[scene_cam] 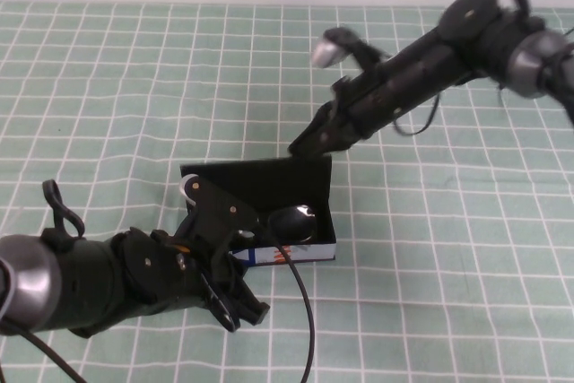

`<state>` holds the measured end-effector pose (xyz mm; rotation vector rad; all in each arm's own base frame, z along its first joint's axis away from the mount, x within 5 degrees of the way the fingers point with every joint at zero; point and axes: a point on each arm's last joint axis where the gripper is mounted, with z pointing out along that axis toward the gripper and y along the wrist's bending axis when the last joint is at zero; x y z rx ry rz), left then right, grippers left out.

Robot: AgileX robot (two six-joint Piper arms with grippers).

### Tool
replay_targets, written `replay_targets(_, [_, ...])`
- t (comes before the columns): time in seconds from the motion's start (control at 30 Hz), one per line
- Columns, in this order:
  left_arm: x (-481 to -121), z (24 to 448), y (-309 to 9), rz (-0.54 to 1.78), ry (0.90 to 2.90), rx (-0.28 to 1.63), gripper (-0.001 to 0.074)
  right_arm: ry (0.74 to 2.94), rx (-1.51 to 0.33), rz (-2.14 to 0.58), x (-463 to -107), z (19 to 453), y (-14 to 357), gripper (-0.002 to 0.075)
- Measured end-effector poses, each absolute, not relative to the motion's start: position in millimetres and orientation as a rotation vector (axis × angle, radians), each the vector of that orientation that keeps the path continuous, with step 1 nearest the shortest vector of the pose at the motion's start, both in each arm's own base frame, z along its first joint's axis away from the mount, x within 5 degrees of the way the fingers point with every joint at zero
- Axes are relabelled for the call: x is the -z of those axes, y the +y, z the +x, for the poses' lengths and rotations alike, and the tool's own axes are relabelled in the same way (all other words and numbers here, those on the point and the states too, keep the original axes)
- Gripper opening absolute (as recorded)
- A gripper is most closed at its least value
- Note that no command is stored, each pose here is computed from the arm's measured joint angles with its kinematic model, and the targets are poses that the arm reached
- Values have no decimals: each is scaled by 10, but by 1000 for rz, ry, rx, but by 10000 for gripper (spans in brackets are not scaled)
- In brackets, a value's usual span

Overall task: Return glasses to glasses case
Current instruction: Close the glasses case

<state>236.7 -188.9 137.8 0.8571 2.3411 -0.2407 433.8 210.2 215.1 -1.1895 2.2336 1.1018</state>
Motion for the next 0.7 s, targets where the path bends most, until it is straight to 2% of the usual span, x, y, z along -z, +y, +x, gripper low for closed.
replay_targets(0.3, [-1378,2367,-1889,855,2342,241,-5,2287,-1130,-1325,-1984,4035,2481,-13])
replay_targets(0.5, [-1398,2367,-1884,853,2339,246,-5,2312,-1103,-1298,-2134,3995,2467,-13])
replay_targets(0.7, [-1524,2339,-1860,842,2311,271,-6,2369,-1077,-1286,-2098,3973,2450,-13])
